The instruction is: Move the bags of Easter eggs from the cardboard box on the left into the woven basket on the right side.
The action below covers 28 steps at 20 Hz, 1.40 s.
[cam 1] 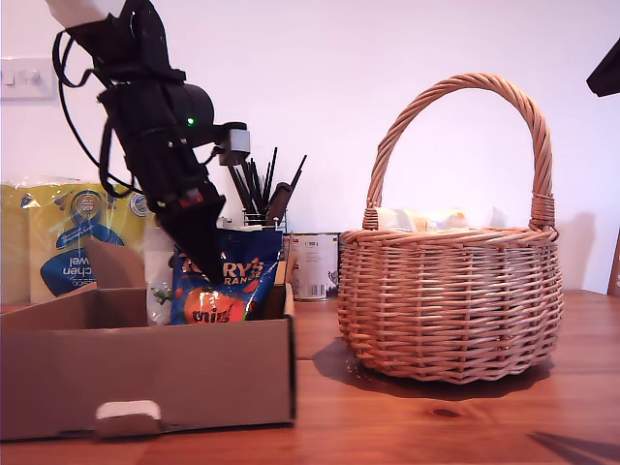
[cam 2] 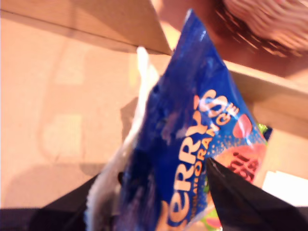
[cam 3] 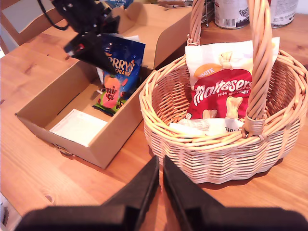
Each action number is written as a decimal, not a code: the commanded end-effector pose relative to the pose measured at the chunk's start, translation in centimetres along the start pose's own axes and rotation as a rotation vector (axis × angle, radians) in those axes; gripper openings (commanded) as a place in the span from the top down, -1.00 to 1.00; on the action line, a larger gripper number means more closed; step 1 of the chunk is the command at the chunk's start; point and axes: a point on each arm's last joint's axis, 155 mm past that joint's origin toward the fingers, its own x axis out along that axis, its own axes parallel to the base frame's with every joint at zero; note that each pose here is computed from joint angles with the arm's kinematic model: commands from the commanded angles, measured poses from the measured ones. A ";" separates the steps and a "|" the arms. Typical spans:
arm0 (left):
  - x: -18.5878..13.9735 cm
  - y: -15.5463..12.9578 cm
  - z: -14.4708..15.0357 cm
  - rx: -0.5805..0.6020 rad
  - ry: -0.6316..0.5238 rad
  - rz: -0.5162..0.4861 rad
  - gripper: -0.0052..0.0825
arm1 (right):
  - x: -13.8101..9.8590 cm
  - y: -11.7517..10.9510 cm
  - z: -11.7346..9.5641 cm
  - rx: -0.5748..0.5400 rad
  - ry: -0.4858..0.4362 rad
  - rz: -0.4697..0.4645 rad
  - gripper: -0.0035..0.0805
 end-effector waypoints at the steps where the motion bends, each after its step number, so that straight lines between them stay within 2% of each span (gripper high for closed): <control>1: -0.7 -0.9 -0.4 -0.030 0.013 -0.013 -0.21 | -0.2 0.2 0.7 -0.011 -0.017 0.005 0.95; 5: -0.6 -2.5 -1.2 -0.070 0.059 -0.059 -0.21 | -0.2 0.2 0.7 -0.008 -0.016 0.005 0.95; 11: -0.2 -5.2 -0.3 -0.080 0.045 -0.142 -0.20 | -0.2 0.2 0.7 -0.006 -0.017 0.005 0.95; 17: 1.5 -5.3 -1.4 -0.107 0.088 -0.154 -0.15 | -0.2 0.2 0.7 -0.004 -0.017 0.006 0.95; 21: 2.4 -4.9 -1.5 -0.106 0.097 -0.144 -0.02 | -0.2 0.2 0.7 -0.004 -0.017 0.006 0.95; 23: 2.7 -4.9 -1.5 -0.108 0.099 -0.145 0.15 | -0.3 0.2 0.7 -0.004 -0.018 0.006 0.95; 26: 2.7 -5.0 -1.6 -0.117 0.103 -0.148 0.69 | -0.3 0.3 0.9 -0.006 -0.022 0.005 0.95; 28: 2.7 -5.0 -1.7 -0.116 0.105 -0.149 0.92 | -0.4 0.3 0.9 -0.006 -0.023 0.005 0.95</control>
